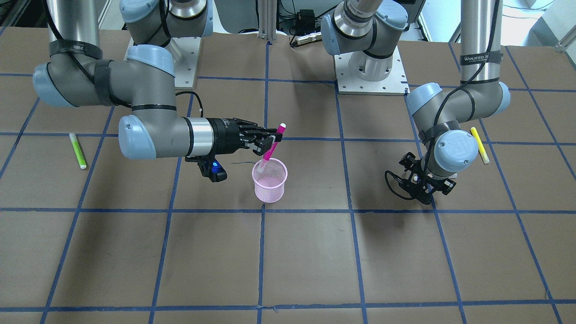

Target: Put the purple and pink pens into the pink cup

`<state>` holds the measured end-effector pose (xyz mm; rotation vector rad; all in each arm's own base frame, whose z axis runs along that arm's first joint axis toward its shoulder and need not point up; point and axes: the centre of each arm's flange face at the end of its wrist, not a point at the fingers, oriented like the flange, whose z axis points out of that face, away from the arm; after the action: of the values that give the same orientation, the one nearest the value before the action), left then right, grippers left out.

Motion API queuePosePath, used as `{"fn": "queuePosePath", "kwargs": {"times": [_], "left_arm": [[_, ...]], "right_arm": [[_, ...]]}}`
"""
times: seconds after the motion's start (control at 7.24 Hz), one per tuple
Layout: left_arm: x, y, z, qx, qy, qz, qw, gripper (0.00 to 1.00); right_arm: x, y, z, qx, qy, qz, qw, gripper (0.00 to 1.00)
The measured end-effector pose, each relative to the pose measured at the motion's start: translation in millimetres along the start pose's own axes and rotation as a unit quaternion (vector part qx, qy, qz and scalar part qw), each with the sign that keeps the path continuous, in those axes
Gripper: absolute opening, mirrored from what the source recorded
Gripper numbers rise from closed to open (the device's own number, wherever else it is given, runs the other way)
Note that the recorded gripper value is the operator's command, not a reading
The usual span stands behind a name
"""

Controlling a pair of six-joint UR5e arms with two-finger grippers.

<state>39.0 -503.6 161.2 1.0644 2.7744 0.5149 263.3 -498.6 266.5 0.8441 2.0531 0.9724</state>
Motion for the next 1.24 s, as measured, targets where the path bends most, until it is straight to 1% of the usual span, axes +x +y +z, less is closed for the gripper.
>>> {"fn": "queuePosePath", "kwargs": {"times": [0.55,0.83,0.97,1.11,1.24], "left_arm": [[-5.1,4.2,1.8,-0.003,-0.004,-0.005,1.0000,1.00],[-9.9,9.9,5.7,-0.007,-0.002,-0.011,0.9999,1.00],[-10.8,10.7,7.0,-0.008,-0.001,-0.012,0.9999,1.00],[-11.8,11.3,8.1,-0.008,0.001,-0.013,0.9999,0.81],[-12.5,11.6,8.8,-0.007,0.002,-0.015,0.9999,0.74]], "right_arm": [[7.2,-8.4,11.5,-0.024,-0.012,0.020,0.9994,0.00],[10.7,-14.0,16.2,-0.030,-0.012,0.027,0.9991,0.00],[11.5,-15.6,17.5,-0.032,-0.012,0.029,0.9990,0.13],[12.0,-17.3,18.6,-0.034,-0.013,0.032,0.9988,0.45],[12.3,-18.4,19.2,-0.035,-0.014,0.033,0.9987,0.66]]}}
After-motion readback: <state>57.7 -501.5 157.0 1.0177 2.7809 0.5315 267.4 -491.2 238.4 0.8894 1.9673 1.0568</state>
